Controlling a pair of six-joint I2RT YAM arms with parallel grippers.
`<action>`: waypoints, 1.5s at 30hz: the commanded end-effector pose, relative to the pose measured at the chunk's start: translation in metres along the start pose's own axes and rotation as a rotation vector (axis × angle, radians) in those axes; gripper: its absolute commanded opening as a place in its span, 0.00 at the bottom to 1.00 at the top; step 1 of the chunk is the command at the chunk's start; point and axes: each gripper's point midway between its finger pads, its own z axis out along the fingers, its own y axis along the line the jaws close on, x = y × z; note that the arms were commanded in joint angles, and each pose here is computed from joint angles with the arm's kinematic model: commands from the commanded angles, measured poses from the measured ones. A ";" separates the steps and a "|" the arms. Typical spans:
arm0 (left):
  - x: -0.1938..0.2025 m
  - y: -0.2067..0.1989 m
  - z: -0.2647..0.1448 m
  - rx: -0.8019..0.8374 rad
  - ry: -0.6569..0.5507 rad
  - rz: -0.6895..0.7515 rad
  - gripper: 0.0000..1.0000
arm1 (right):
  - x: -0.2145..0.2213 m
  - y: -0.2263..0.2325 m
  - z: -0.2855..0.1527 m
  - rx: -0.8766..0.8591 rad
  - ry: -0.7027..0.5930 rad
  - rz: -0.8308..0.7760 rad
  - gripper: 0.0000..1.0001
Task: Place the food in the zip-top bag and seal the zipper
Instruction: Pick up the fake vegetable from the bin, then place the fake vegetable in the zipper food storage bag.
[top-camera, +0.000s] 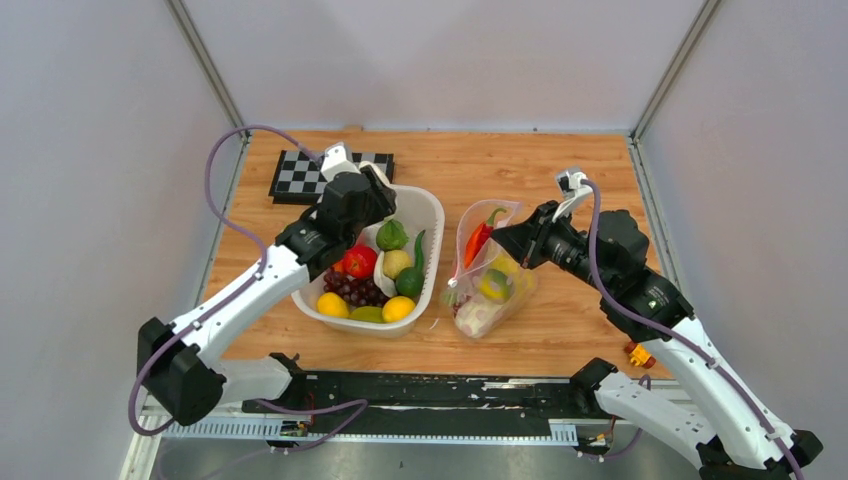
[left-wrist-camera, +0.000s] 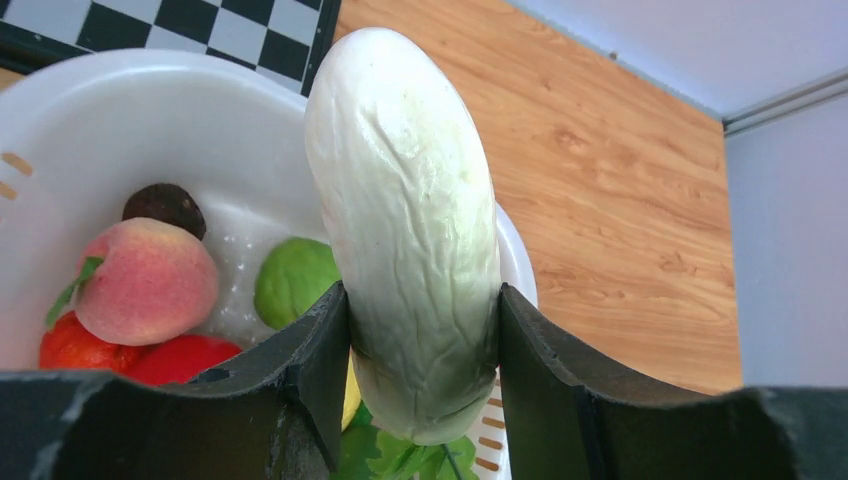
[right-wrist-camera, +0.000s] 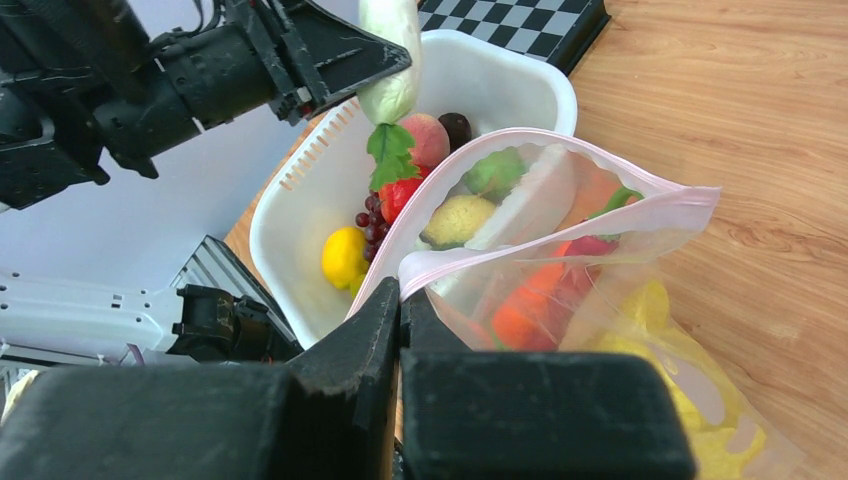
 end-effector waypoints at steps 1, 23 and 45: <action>-0.020 -0.001 -0.013 0.033 -0.083 0.028 0.43 | -0.016 0.015 -0.003 -0.058 -0.060 0.006 0.00; -0.074 -0.181 -0.144 0.839 -0.235 -0.064 0.45 | -0.014 0.015 -0.003 -0.062 -0.067 0.030 0.00; 0.023 -0.201 -0.119 0.909 -0.127 -0.025 0.52 | -0.022 0.013 -0.014 -0.041 -0.121 0.047 0.00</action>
